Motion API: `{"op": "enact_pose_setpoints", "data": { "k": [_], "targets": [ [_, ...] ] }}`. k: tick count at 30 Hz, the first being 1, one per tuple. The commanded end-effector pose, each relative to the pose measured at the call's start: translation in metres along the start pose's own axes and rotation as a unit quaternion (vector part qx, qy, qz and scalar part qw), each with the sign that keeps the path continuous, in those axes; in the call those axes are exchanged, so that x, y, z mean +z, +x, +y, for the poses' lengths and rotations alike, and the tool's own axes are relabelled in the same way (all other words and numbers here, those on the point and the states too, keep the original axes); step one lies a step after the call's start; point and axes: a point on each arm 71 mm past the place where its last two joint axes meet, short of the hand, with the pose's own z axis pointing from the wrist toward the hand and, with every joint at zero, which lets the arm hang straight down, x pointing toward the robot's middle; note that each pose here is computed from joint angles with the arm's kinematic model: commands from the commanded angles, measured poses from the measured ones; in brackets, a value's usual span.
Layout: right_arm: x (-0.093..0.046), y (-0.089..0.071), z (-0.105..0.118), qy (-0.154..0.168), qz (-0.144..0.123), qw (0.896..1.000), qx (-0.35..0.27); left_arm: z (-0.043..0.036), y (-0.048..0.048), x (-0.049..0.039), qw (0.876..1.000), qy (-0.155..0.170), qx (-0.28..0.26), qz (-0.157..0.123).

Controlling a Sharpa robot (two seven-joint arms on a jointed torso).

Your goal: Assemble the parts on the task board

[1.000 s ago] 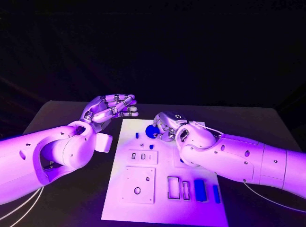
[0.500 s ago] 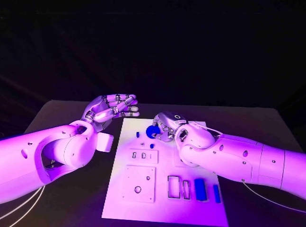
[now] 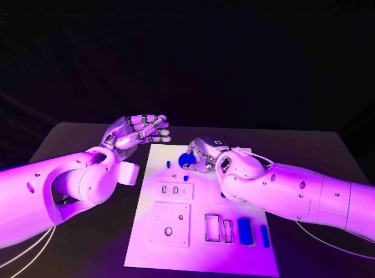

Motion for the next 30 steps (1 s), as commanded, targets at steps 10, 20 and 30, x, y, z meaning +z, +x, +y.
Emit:
{"op": "enact_pose_setpoints", "data": {
  "k": [10, 20, 30],
  "targets": [
    [-0.004, 0.009, -0.01, 0.02, 0.044, 0.999, 0.0, -0.0014, 0.0018, -0.0001, 1.0, 0.002, -0.003, 0.011],
    [-0.017, 0.0, -0.023, 0.021, 0.01, 1.0, 0.011, -0.0019, -0.0003, -0.0011, 1.0, 0.003, -0.001, 0.01],
    [-0.05, -0.031, -0.056, -0.003, -0.055, 0.995, 0.078, -0.0022, -0.006, -0.0017, 1.0, 0.004, 0.0, 0.006]
  ]
}}
